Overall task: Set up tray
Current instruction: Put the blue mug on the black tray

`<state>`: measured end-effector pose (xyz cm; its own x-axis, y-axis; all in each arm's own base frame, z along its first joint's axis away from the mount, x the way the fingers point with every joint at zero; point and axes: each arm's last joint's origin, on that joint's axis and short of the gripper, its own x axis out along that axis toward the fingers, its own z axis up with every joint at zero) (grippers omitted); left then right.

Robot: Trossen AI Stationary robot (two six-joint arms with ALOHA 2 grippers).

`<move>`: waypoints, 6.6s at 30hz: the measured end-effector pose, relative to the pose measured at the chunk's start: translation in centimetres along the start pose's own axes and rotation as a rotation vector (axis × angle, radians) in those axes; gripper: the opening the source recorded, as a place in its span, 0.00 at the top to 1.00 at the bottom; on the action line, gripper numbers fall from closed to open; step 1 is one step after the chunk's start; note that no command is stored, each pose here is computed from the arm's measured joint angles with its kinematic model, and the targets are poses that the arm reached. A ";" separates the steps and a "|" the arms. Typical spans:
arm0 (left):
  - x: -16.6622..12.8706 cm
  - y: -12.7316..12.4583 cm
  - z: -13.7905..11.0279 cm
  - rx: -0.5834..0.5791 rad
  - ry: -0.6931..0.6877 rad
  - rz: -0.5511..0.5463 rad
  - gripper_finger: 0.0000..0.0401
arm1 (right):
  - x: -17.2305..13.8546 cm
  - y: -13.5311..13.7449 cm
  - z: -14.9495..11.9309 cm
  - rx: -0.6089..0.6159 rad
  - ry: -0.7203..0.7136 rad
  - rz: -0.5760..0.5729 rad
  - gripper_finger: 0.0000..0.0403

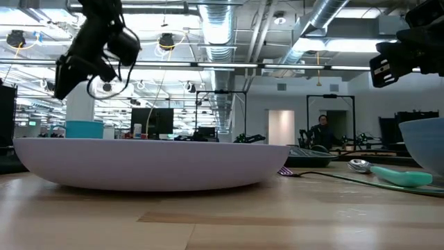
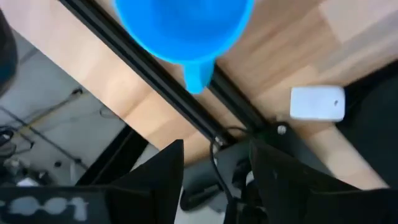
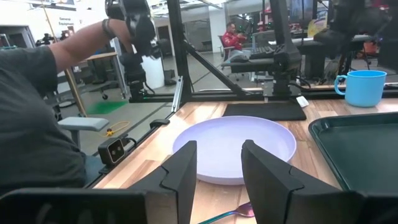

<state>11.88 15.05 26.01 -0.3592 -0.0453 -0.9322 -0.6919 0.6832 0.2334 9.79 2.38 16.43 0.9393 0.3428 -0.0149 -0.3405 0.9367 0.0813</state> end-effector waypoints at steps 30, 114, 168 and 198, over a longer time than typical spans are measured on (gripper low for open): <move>3.7 -0.8 2.5 -0.022 0.015 0.052 0.57 | 0.0 0.0 0.0 0.000 -0.001 0.000 0.71; 3.9 -2.8 3.5 0.171 -0.352 0.097 0.98 | 0.0 0.0 0.0 0.000 -0.001 0.000 0.71; -5.5 -6.3 16.0 0.644 -0.530 0.122 1.00 | 0.0 0.0 0.0 0.000 -0.001 0.000 0.71; -5.5 -6.6 16.4 0.593 -0.581 0.098 1.00 | 0.0 0.0 0.0 0.000 -0.001 0.001 0.71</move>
<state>28.69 22.78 25.09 0.0925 0.3061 -0.9475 -0.1715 0.9423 0.2876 9.79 2.39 16.44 0.9391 0.3432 -0.0141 -0.3411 0.9365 0.0813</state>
